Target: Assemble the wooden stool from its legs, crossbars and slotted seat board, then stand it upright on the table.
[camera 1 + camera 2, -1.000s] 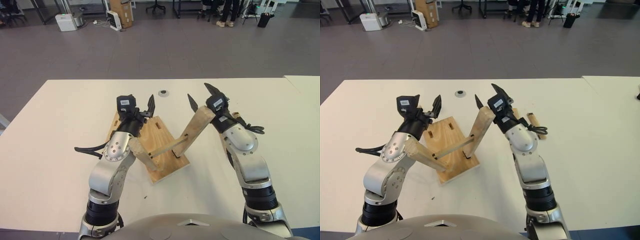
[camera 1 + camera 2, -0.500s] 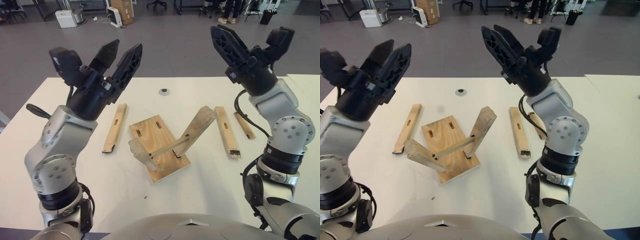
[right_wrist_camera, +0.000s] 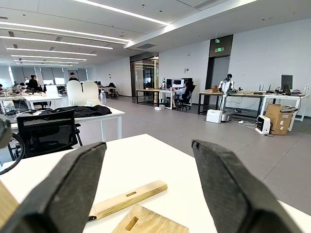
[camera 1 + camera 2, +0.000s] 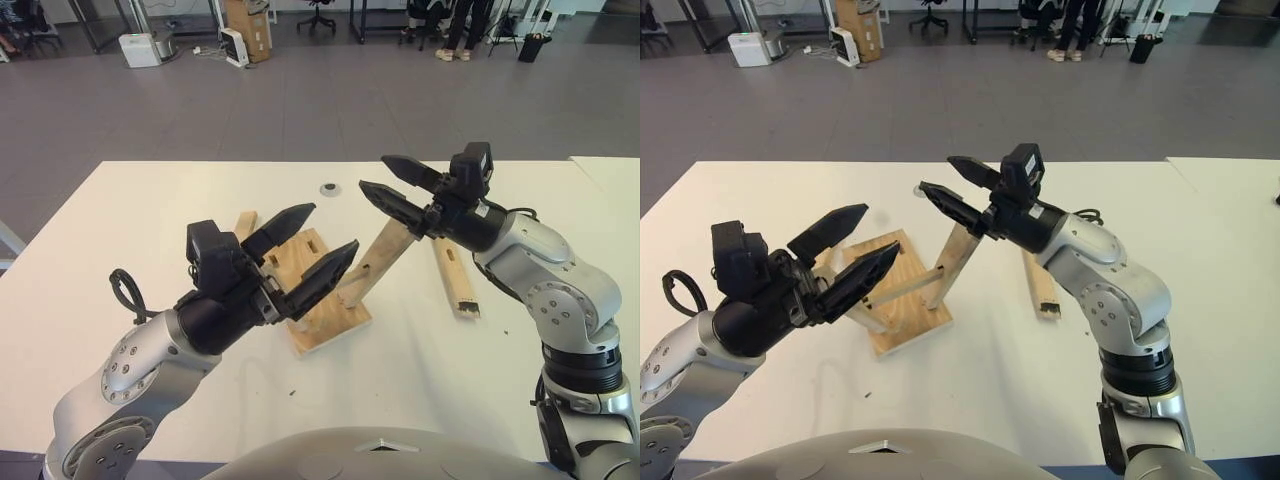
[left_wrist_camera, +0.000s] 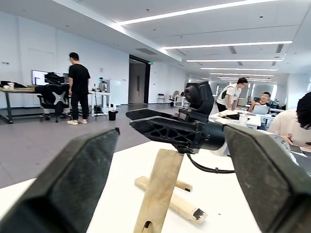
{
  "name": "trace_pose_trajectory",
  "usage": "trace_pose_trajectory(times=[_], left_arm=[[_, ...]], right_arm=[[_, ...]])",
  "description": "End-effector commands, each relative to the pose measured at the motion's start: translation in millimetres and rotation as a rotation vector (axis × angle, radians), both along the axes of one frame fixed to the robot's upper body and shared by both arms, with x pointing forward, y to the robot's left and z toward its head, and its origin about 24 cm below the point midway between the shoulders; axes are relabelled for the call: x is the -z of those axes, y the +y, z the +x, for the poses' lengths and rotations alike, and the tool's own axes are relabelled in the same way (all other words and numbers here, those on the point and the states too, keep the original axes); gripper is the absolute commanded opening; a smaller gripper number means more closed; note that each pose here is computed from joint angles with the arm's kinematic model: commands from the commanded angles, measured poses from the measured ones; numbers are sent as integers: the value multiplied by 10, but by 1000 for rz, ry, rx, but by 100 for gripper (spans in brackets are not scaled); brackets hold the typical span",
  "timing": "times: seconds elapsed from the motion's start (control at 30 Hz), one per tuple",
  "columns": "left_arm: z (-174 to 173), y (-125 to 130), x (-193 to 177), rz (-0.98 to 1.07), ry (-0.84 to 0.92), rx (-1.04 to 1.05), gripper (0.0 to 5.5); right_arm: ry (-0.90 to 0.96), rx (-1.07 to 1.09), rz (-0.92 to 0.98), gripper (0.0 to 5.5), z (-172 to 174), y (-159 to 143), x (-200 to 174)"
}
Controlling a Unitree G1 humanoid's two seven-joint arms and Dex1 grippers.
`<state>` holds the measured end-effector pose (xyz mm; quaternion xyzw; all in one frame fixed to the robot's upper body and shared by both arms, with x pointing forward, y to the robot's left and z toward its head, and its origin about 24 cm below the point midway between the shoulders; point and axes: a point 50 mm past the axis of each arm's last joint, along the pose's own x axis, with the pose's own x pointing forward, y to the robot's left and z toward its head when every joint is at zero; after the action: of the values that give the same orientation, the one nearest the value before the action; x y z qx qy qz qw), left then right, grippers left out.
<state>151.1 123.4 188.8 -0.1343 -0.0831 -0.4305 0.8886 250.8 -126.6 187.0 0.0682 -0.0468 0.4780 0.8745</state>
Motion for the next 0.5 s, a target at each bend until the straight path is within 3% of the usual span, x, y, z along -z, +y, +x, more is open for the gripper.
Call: trace_pose_trajectory(times=[0.03,0.17,0.23,0.43,0.5], left_arm=[[123,27,645,134,403,48,394],[185,40,424,-134,438,105,394],[242,-46,424,-397,596,89,394],[391,-398,422,-876,1016,91,394],[369,-466,377,-865,1079,133,394]], right_arm=[[204,-72,-12,328,65,64,247],[112,-34,79,328,275,-83,-110],[90,-15,60,328,345,-124,-136],[16,10,54,328,480,-171,-268],[-3,39,57,328,525,-221,-309]])
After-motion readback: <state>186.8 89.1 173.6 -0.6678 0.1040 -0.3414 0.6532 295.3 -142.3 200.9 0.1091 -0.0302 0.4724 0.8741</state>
